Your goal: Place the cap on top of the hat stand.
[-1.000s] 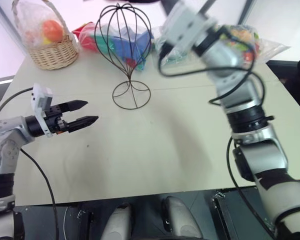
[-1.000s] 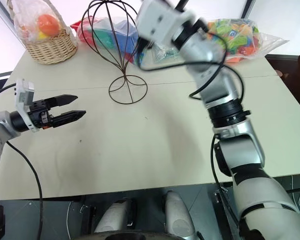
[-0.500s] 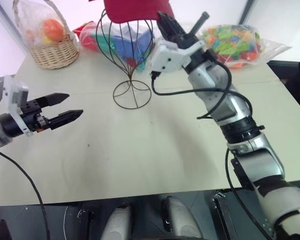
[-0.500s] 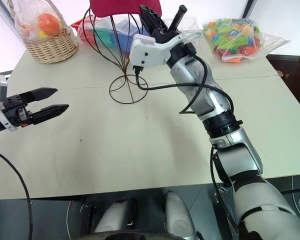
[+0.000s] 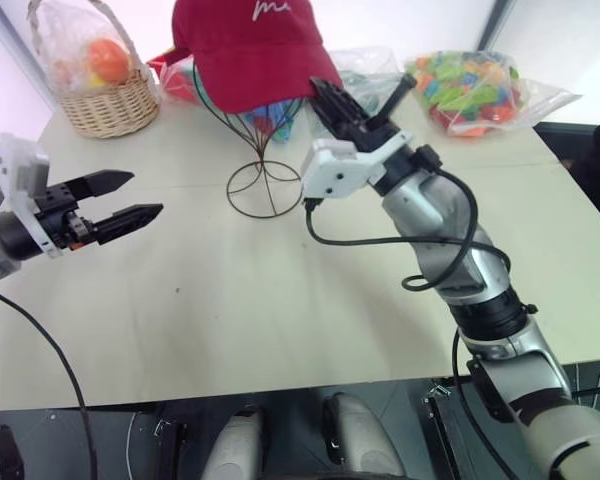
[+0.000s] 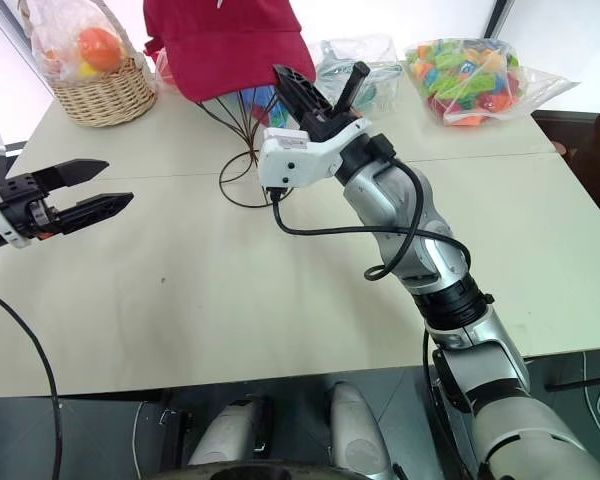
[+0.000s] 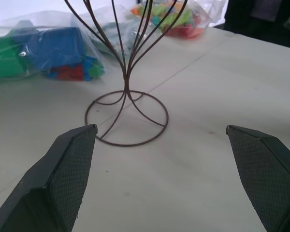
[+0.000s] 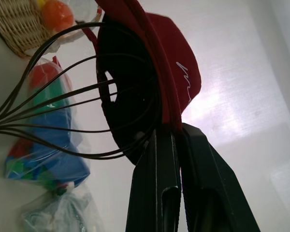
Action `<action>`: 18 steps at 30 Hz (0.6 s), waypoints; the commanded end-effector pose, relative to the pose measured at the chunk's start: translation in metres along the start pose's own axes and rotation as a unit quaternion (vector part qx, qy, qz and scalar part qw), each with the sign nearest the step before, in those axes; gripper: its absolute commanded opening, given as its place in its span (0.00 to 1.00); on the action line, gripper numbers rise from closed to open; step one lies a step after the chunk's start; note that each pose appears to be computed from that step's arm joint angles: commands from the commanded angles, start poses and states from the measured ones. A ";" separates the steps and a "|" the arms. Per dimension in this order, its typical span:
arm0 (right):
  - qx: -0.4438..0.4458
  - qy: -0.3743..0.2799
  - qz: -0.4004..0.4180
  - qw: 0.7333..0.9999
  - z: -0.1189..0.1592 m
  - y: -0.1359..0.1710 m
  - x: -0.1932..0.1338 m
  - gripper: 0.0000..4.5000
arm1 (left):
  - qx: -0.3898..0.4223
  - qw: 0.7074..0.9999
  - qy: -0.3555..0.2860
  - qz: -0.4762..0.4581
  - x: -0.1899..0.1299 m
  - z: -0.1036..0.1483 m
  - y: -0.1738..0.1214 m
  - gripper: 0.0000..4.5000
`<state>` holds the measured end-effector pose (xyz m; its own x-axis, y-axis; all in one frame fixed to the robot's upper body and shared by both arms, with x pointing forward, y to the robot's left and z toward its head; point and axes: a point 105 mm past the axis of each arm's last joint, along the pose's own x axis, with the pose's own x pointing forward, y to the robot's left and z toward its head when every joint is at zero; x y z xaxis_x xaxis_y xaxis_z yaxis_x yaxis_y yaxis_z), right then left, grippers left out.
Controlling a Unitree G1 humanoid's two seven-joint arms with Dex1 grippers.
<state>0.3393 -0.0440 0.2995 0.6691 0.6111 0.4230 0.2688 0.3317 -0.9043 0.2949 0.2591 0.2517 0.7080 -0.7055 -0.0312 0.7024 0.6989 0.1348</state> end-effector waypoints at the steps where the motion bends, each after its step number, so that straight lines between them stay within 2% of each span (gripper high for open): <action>1: -0.002 0.006 -0.016 1.000 -0.002 -0.005 -0.006 0.01 | 0.036 0.999 -0.034 0.020 -0.014 0.033 0.004 1.00; 5: 0.006 0.010 -0.001 1.000 -0.004 0.008 -0.012 0.01 | 0.042 0.998 -0.038 0.032 -0.018 0.040 0.006 1.00; 18: 0.010 0.057 0.075 0.995 -0.014 0.057 -0.050 0.01 | 0.025 0.998 -0.038 0.039 -0.020 0.035 -0.001 1.00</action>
<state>0.3325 -0.0645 0.2286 0.7699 0.5659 0.2951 0.1553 0.2824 -0.9467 0.2823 0.2698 0.2748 0.7563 -0.6537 0.0248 0.6436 0.7503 0.1507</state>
